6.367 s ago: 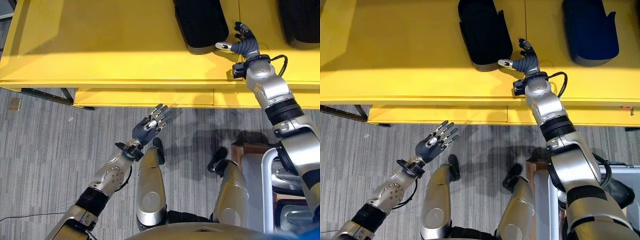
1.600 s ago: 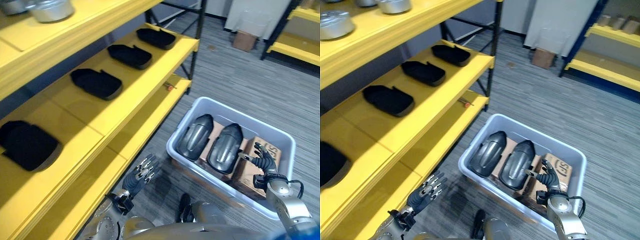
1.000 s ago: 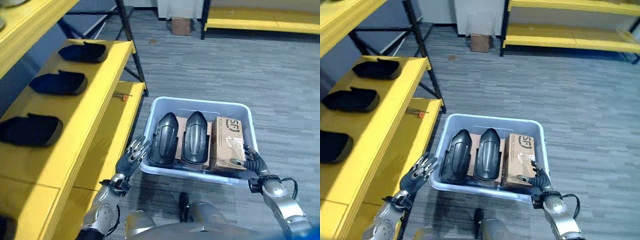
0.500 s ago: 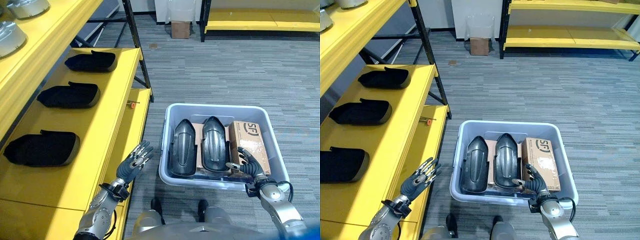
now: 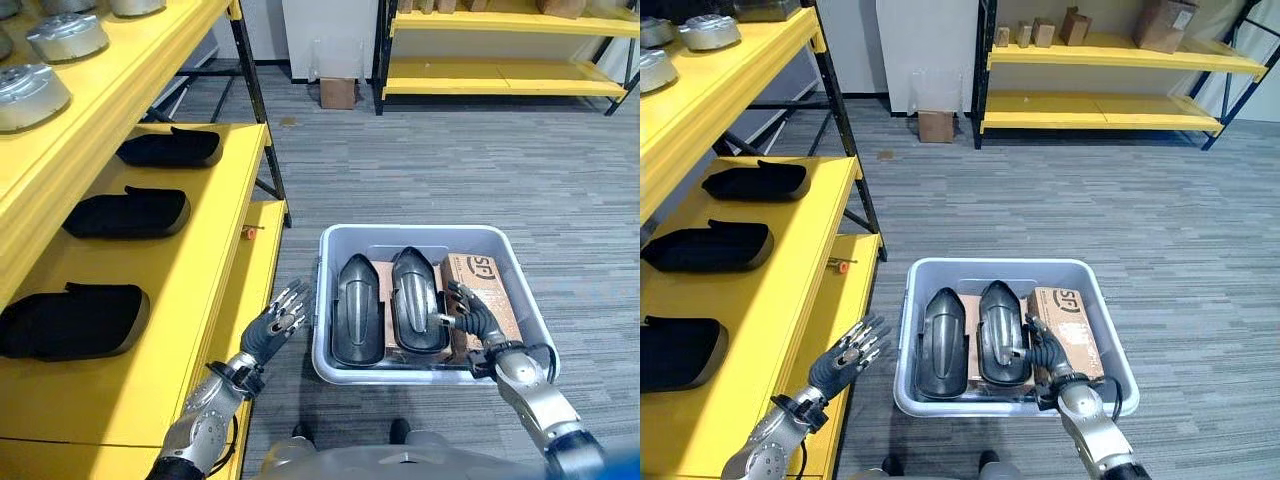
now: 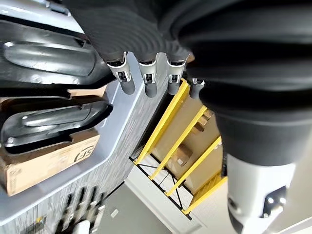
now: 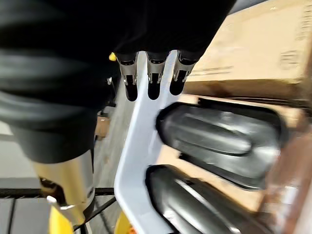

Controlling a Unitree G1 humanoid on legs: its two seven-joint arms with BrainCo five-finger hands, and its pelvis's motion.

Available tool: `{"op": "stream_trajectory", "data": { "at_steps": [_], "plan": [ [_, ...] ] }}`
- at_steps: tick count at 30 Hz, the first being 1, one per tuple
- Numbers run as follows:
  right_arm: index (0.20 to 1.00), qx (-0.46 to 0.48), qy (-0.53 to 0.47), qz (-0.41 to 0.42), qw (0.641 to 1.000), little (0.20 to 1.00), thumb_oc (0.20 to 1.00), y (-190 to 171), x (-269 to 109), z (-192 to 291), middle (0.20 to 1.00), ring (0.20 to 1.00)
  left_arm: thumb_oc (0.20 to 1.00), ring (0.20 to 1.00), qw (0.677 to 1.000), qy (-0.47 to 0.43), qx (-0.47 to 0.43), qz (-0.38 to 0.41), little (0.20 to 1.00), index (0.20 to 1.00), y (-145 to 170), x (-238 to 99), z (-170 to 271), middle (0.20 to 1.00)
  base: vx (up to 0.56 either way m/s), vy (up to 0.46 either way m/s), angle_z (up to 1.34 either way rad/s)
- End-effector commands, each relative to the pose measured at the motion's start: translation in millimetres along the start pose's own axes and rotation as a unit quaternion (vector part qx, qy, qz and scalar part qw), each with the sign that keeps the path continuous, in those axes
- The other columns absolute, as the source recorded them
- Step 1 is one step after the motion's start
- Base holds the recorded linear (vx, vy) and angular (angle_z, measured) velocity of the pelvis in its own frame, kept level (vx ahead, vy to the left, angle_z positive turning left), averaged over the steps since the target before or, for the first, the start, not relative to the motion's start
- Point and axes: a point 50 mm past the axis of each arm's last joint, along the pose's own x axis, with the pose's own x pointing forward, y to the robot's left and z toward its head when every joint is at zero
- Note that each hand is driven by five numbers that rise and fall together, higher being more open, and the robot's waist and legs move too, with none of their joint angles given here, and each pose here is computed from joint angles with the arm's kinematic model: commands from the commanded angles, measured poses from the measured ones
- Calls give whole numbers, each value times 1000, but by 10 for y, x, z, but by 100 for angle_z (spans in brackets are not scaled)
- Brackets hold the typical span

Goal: Move parts from the plastic box to the shelf.

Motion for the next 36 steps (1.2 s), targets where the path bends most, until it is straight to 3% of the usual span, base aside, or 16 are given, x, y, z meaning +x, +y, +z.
{"op": "stream_trajectory", "data": {
  "at_steps": [1,14,21,30,36],
  "plan": [
    [1000,6,-46,-11,999,1000,1000,25,107,208,1000,1000,1000,1000,999,-8,18,-28,1000,1000,-82,113,58,1000,12,-87,-8],
    [1000,-64,-50,31,996,1000,1000,180,163,325,1000,1000,1000,1000,989,-96,-103,53,1000,1000,3,26,40,1000,38,-310,-29],
    [1000,-71,-62,-17,995,1000,1000,-35,313,510,1000,1000,1000,1000,990,-113,-81,11,1000,1000,-126,162,159,1000,-64,-112,-19],
    [1000,-63,-60,4,996,1000,1000,75,348,519,1000,1000,1000,1000,992,-98,-78,9,1000,1000,-179,284,184,1000,47,33,8],
    [1000,-51,-127,-16,990,1000,1000,32,473,987,1000,1000,1000,1000,992,-119,-44,-26,1000,1000,-258,383,463,1000,-103,66,4]
  ]
}}
